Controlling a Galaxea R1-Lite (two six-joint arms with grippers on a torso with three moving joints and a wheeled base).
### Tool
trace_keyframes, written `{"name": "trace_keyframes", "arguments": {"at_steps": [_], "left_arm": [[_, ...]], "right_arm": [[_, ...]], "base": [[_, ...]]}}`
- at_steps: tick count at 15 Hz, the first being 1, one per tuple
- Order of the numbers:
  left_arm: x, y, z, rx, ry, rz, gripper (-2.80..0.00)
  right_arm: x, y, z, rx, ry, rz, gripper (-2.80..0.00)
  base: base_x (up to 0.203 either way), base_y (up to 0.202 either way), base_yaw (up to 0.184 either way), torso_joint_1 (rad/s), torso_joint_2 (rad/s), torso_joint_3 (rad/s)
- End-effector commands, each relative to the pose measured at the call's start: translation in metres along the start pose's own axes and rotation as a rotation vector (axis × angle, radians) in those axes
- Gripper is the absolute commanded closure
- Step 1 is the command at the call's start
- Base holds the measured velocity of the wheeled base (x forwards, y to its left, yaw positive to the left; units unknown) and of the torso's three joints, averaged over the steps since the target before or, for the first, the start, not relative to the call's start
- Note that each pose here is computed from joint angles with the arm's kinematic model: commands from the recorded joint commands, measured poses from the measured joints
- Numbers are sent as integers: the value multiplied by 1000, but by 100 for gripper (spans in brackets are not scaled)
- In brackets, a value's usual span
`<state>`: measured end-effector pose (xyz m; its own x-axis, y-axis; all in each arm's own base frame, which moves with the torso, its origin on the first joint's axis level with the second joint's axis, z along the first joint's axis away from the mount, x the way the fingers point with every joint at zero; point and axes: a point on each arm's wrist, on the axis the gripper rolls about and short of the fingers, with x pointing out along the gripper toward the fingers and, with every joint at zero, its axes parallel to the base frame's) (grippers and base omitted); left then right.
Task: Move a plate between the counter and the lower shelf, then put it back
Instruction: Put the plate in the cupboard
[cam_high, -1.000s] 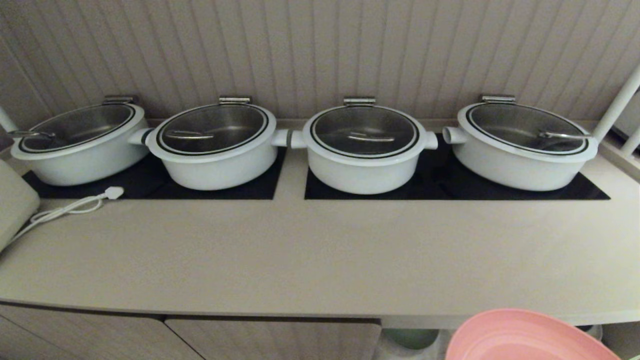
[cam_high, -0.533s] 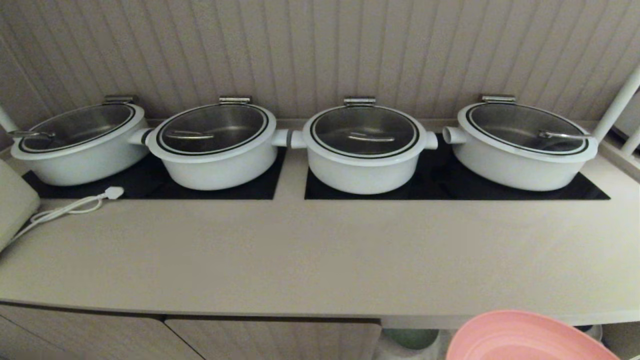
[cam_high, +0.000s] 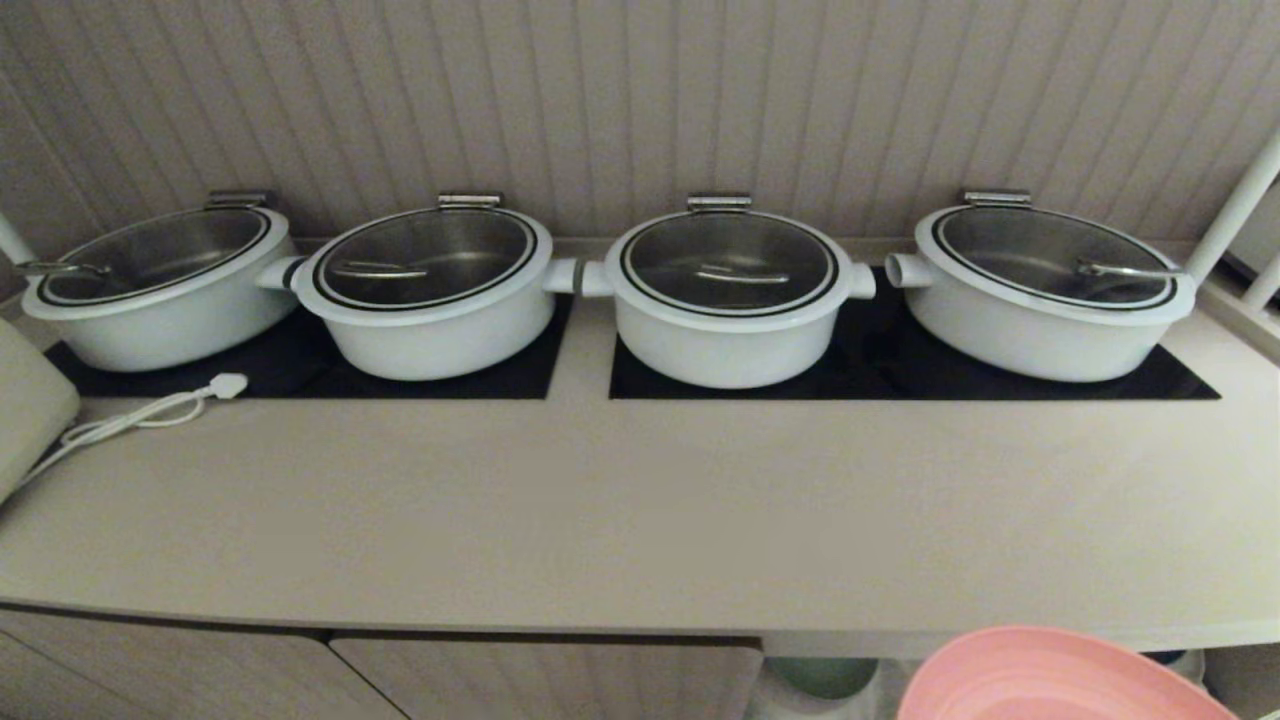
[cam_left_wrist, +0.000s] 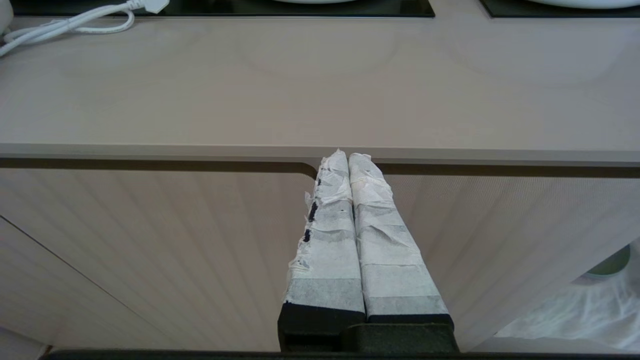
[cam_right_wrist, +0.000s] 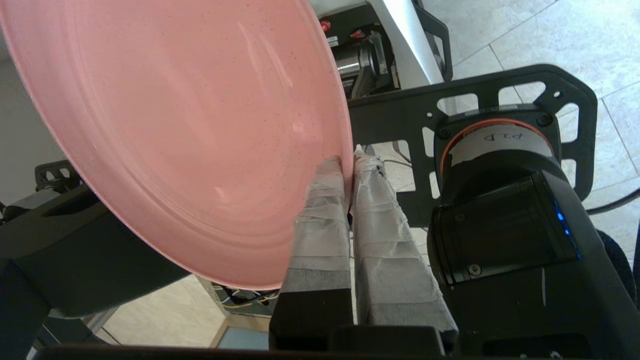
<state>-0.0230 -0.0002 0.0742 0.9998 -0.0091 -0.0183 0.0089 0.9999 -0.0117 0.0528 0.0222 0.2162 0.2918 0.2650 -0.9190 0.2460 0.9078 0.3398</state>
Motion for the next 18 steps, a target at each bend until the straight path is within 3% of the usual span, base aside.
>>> {"name": "trace_keyframes", "arguments": {"at_steps": [1,8,18], "left_arm": [[0,0,0,-1,0,0,0],[0,0,0,-1,0,0,0],[0,0,0,-1,0,0,0]], "right_arm": [[-1,-2,-3,3,4,-1,0],[-4,-6,-9,3,4,-1,0],[-8,-13,-18,3,3,-1,0]], "base": [[0,0,0,0,0,0],[0,-25,5,0,1,1],[0,-192,2,3,3,3]]}}
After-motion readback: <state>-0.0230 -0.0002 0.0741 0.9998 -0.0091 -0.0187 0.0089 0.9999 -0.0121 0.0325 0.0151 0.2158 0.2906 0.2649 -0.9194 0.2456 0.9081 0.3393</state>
